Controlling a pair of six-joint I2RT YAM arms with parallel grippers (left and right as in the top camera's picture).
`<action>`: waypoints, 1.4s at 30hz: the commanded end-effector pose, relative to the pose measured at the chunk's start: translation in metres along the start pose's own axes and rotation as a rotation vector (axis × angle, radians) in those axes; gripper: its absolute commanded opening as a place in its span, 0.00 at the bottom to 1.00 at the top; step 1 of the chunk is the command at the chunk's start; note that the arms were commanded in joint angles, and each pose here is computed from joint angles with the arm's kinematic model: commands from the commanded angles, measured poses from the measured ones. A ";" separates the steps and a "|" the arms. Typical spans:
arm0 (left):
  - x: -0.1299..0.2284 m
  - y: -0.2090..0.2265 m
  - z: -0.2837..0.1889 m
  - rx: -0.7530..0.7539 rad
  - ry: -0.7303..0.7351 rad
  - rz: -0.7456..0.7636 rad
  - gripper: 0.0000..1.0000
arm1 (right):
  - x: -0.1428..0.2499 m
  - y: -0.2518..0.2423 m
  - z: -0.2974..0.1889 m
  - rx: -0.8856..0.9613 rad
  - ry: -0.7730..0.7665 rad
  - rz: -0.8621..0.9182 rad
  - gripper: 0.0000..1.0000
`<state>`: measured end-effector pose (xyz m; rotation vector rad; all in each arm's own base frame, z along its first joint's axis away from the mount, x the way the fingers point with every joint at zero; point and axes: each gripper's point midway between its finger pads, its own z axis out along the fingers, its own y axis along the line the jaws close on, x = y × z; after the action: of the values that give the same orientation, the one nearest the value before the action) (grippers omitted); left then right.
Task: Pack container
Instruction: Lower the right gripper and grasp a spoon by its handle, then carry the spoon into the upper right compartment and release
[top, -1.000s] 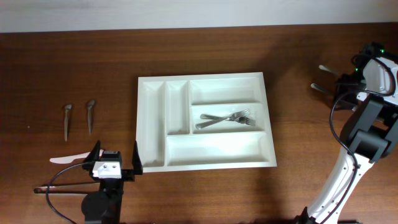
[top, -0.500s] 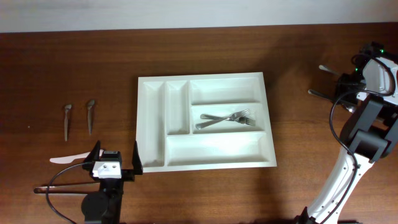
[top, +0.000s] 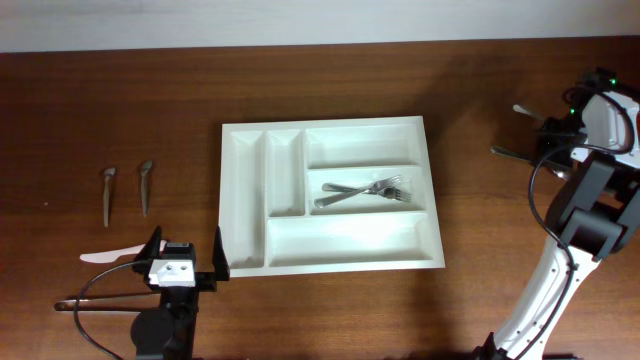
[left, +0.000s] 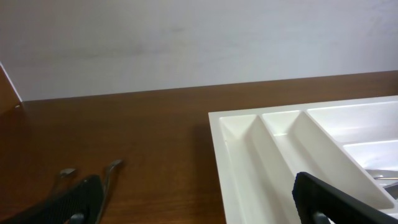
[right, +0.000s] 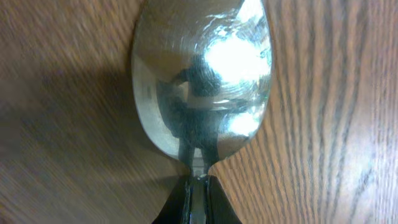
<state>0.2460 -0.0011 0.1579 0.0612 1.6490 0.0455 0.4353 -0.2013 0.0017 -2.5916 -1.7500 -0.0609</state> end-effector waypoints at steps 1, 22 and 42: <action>0.002 0.002 0.000 -0.012 0.002 0.019 0.99 | 0.033 0.010 -0.028 -0.059 0.026 -0.077 0.04; 0.002 0.002 0.000 -0.012 0.002 0.019 0.99 | 0.199 -0.019 -0.124 -0.144 0.048 -0.489 0.04; 0.002 0.002 0.000 -0.012 0.002 0.019 0.99 | 0.333 -0.106 -0.107 -0.073 0.044 -0.582 0.10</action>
<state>0.2460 -0.0011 0.1579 0.0612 1.6490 0.0455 0.4601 0.1429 0.1125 -1.9101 -2.4917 -0.1905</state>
